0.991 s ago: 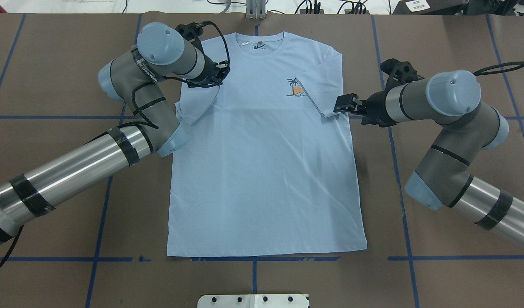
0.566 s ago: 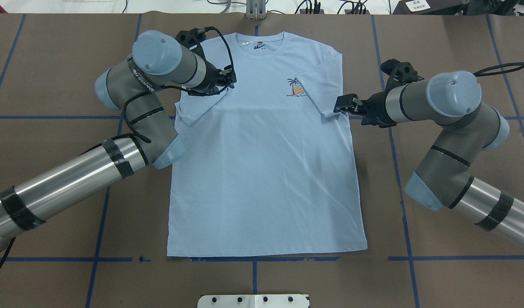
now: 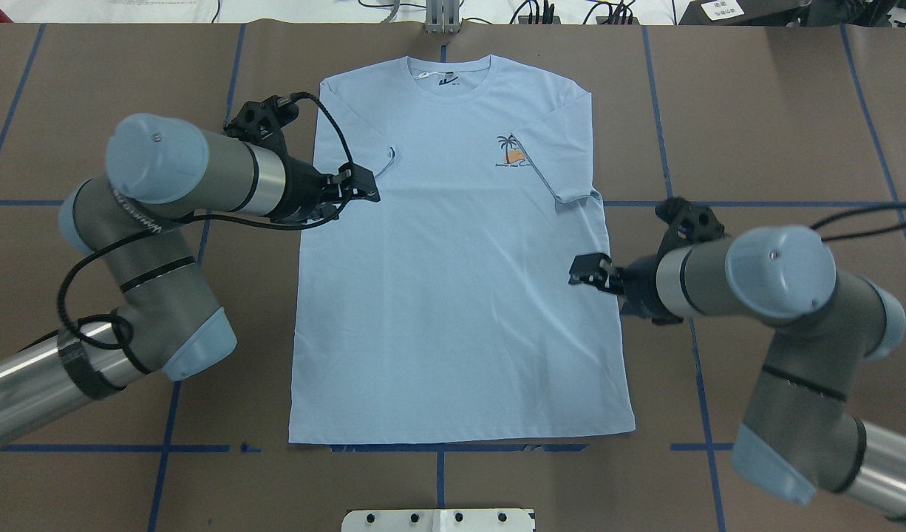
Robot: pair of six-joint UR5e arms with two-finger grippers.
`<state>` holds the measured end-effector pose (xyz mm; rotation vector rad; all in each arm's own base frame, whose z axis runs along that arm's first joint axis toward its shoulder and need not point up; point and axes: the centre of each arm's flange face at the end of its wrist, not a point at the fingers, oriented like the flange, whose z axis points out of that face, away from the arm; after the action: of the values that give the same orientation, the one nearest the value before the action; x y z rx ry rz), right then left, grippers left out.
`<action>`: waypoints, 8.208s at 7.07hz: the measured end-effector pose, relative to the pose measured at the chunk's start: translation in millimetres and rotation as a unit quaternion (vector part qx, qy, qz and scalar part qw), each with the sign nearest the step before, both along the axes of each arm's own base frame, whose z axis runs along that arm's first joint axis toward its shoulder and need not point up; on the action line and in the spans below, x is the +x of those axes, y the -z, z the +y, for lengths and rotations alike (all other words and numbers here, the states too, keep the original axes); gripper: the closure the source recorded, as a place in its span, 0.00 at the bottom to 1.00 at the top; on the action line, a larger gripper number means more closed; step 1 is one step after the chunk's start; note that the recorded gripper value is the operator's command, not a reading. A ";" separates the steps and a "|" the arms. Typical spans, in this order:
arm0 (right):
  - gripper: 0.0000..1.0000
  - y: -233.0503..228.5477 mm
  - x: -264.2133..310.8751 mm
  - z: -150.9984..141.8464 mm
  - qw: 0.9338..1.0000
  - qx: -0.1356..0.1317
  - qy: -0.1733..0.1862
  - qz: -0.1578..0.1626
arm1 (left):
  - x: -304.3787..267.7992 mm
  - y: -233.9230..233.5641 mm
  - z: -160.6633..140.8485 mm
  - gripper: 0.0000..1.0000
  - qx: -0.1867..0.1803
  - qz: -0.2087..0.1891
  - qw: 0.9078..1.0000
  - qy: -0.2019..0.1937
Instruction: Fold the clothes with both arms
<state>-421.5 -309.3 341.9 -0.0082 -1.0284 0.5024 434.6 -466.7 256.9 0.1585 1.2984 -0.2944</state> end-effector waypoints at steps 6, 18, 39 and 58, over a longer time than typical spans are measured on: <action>0.22 -48.3 -22.1 122.8 0.996 -0.063 -0.041 0.057 | -7.4 -16.3 17.0 0.21 -0.011 -0.002 1.000 -0.025; 1.00 -55.2 -23.1 103.9 0.994 -0.049 -0.051 0.083 | -1.9 -22.3 17.5 0.22 -0.013 -0.008 0.999 -0.028; 1.00 -25.7 1.6 93.9 0.995 -0.047 -0.061 0.058 | 69.2 -52.5 269.3 1.00 -0.122 -0.202 0.972 -0.020; 1.00 -4.8 -42.4 -356.0 0.982 0.041 -0.082 0.168 | 32.9 -86.7 -140.8 1.00 -0.001 -0.195 0.965 0.178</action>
<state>-463.9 -665.3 346.8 0.2299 -0.7205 0.5886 467.5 -607.5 343.6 0.4306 0.8738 -0.5426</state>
